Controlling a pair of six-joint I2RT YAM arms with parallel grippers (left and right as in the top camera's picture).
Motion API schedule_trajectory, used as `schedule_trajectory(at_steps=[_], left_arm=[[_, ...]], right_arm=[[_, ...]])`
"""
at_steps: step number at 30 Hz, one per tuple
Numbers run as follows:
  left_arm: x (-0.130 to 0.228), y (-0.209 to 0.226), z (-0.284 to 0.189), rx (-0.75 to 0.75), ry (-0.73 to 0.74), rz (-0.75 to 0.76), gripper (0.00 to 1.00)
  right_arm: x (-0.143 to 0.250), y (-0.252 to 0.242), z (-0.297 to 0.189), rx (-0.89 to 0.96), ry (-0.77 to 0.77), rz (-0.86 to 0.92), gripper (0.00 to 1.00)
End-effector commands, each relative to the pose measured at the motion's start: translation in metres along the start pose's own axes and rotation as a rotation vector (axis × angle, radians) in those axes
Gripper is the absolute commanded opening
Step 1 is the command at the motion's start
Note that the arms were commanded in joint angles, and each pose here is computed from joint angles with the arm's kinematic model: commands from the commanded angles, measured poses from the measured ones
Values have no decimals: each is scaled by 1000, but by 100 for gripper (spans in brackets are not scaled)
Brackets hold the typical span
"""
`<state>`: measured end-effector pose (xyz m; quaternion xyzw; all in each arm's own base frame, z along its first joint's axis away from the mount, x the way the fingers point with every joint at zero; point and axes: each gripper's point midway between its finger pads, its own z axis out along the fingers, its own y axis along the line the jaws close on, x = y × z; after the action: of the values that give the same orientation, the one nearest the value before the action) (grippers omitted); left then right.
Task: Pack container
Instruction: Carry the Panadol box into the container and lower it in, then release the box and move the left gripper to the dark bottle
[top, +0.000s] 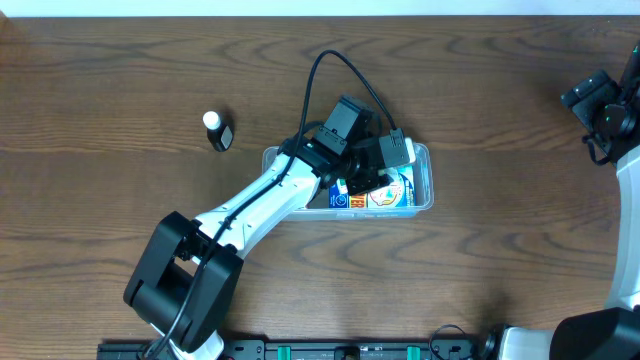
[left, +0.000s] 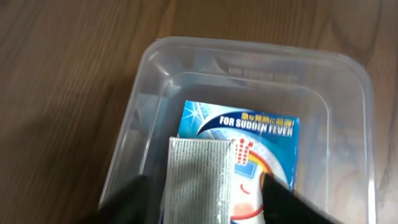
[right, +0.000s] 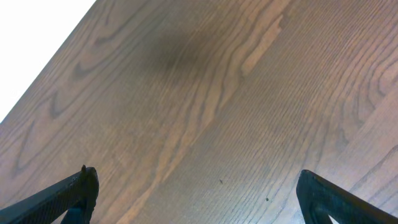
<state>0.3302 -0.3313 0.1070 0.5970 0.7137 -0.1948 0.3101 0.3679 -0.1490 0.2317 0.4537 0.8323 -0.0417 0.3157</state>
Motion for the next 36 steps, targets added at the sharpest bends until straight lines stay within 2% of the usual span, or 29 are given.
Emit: schedule_trajectory(at_steps=[1, 2, 4, 6, 8, 10, 12, 14, 18, 21, 24, 27, 36], left_arm=[[-30, 7, -28, -48, -79, -87, 69], [-39, 10, -41, -66, -106, -119, 73], [-55, 15, -75, -110, -165, -180, 89], [-64, 26, -106, -167, -217, -226, 100], [-66, 41, -137, -241, -256, -253, 98], [-55, 71, -172, -383, -267, -335, 98], [-33, 101, -207, -519, -228, -428, 98], [-16, 119, -232, -585, -180, -497, 98], [29, 160, -289, -754, -102, -743, 98], [59, 179, -312, -813, -77, -895, 98], [94, 193, -317, -829, -24, -1023, 98], [126, 197, -298, -791, 57, -1093, 98], [184, 199, -230, -655, 260, -1164, 98]], right_arm=[[-1, -2, 1, 7, -2, -1, 99], [-1, -2, 1, 7, -2, -1, 99], [-1, -2, 1, 7, -2, -1, 99], [-1, -2, 1, 7, -2, -1, 99], [-1, -2, 1, 7, -2, -1, 99], [-1, -2, 1, 7, -2, -1, 99], [-1, -2, 1, 7, -2, -1, 99], [-1, -2, 1, 7, -2, -1, 99], [-1, -2, 1, 7, -2, -1, 99], [-1, -2, 1, 7, -2, -1, 99], [-1, -2, 1, 7, -2, -1, 99], [-1, -2, 1, 7, -2, -1, 99], [-1, -2, 1, 7, -2, -1, 99]])
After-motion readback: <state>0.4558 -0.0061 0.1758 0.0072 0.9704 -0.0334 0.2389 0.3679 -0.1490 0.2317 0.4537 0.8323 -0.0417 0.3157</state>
